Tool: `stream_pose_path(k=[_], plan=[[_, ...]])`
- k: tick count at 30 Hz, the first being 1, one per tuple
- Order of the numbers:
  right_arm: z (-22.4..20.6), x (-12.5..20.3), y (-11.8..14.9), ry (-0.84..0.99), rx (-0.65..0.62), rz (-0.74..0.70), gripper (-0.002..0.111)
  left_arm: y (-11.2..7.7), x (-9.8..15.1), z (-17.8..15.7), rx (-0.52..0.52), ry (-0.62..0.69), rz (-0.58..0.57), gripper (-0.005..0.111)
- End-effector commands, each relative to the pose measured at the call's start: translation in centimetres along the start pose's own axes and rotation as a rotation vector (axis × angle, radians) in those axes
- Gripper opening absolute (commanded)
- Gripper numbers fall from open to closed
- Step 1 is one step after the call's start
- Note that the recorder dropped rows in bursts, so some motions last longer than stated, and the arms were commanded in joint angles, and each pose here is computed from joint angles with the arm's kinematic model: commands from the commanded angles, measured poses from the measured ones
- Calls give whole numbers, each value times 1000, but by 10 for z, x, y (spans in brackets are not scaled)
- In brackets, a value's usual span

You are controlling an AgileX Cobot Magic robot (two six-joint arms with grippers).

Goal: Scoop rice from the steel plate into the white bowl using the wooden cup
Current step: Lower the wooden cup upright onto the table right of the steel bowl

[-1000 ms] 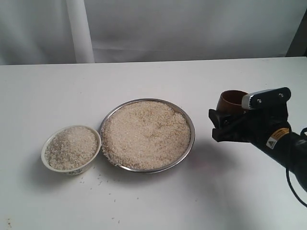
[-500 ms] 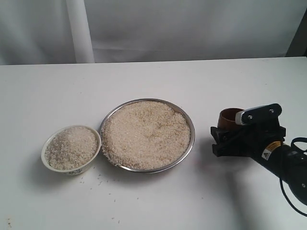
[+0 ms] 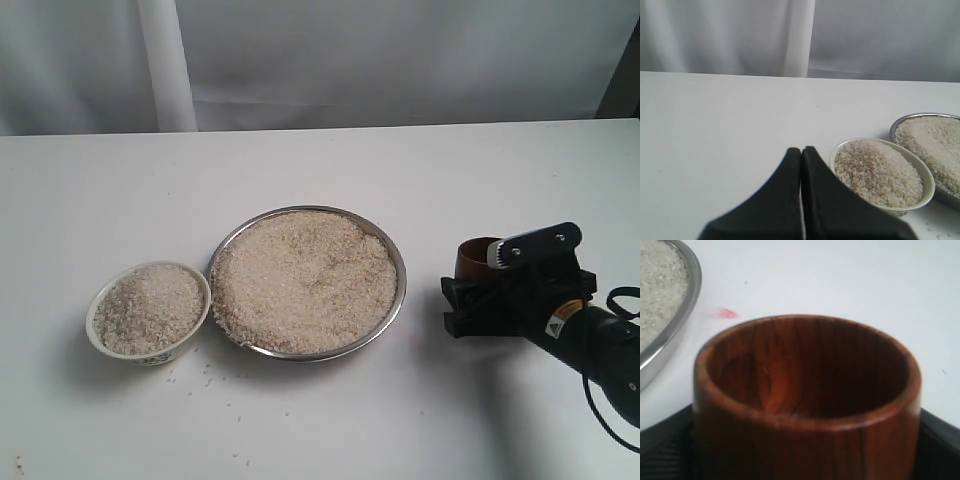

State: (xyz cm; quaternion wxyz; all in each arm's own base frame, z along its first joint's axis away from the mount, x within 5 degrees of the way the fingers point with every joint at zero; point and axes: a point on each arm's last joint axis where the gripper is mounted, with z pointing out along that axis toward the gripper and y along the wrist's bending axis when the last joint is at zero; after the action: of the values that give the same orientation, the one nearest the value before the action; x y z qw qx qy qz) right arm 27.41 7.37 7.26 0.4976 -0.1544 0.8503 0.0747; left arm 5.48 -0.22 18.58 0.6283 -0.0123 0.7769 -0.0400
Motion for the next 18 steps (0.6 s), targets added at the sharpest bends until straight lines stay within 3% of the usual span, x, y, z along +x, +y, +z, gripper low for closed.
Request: stream_pose_path(k=[1,4,7,10,15,18], plan=[[-1,4,-2,45,10,2,0,0,-1,0,7,-10,-7,0],[-1,6,-2,58,6,-1,0,0,-1,0,7,-10,-10,0],[-1,6,-2,63,6,-1,7,0,-1,0,7,-10,-10,0],[-1,6,-1,61,1,-5,28,0,-1,0,7,-10,-10,0],[-1,5,-1,52,1,-5,75,0,-1,0,7,-10,-7,0],[0,3,-1,27,-1,-6,91,0,-1,0,7,-10,-7,0]])
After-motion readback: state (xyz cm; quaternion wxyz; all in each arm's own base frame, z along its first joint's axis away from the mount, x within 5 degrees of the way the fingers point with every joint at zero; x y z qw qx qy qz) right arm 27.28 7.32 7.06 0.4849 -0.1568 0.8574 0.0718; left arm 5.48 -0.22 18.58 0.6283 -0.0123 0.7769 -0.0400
